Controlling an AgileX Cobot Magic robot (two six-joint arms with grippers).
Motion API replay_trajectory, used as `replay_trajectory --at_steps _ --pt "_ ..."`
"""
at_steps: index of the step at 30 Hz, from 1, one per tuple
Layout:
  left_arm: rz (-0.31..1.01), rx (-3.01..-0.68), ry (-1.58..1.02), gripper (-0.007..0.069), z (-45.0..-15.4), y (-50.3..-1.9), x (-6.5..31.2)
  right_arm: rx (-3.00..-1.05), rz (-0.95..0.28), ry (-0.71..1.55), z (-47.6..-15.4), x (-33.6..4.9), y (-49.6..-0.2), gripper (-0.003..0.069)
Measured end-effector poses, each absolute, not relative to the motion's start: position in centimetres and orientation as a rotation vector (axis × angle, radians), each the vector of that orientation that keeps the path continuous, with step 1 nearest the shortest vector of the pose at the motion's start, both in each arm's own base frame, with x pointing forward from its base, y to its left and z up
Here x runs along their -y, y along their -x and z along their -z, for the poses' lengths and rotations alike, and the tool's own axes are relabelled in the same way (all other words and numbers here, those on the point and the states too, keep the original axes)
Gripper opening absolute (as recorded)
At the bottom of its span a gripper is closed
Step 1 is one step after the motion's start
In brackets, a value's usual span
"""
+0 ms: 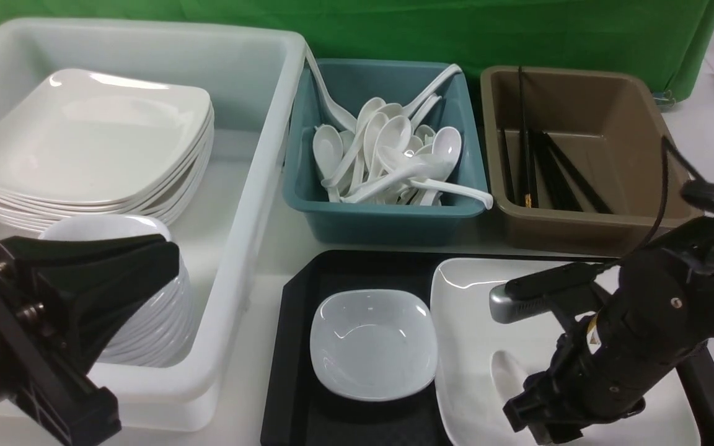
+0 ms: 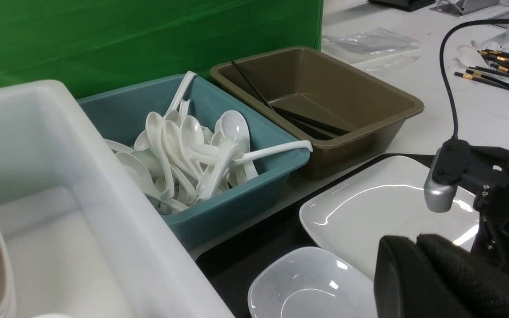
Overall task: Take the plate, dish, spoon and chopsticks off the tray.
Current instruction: Use the right arm to grab a soup spoon from the plate, then use the right arm to put the soup spoon into the small storage box in the middle
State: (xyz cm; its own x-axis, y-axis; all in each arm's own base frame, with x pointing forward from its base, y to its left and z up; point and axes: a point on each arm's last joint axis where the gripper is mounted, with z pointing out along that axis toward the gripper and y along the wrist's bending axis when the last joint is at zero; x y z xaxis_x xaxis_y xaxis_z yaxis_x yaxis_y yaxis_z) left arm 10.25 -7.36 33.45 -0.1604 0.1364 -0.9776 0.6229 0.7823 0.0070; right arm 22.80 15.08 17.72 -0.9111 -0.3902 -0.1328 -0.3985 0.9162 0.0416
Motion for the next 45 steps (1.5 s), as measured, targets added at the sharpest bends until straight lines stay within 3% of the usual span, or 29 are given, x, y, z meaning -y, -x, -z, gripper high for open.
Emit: replay_trajectory --at_steps 6,12,15,18,23,28,33,36,41,43,45 --pt "0.477 -1.709 -0.605 0.0018 -33.4 -10.2 7.4 -2.971 -0.098 0.588 -16.6 -15.4 -23.2 0.0395" --pt "0.478 -1.713 -0.608 0.0018 -33.4 -10.2 7.4 -2.968 -0.107 0.598 -16.4 -15.5 -23.2 0.0267" --pt "0.479 -1.715 -0.61 0.0018 -33.3 -10.2 7.4 -2.943 -0.106 0.679 -16.5 -15.6 -23.3 0.0137" --pt "0.479 -1.715 -0.61 0.0018 -33.3 -10.2 7.4 -2.922 -0.106 0.727 -17.1 -15.6 -23.3 0.0122" --pt "0.476 -1.715 -0.612 0.0018 -33.3 -10.2 7.4 -2.773 -0.164 0.711 -22.3 -16.4 -24.6 0.0103" --pt "0.475 -1.713 -0.611 0.0018 -33.4 -10.2 7.4 -2.34 -0.312 0.554 -29.4 -18.5 -30.3 0.0103" --pt "0.472 -1.711 -0.612 0.0018 -33.4 -10.2 7.4 -2.08 -0.378 0.397 -31.5 -19.8 -36.5 0.0103" --pt "0.454 -1.712 -0.629 0.0018 -33.3 -10.2 7.3 -1.988 -0.411 0.313 -30.6 -20.9 -41.0 0.0146" --pt "0.395 -1.712 -0.679 0.0018 -33.1 -10.3 7.2 -2.112 -0.387 0.262 -26.7 -21.2 -45.1 0.0452" --pt "0.39 -1.712 -0.682 0.0018 -33.1 -10.3 7.2 -2.199 -0.348 0.298 -26.6 -20.8 -44.6 0.0469" --pt "0.39 -1.712 -0.683 0.0018 -33.1 -10.3 7.2 -2.289 -0.29 0.392 -27.7 -20.2 -43.2 0.0408"
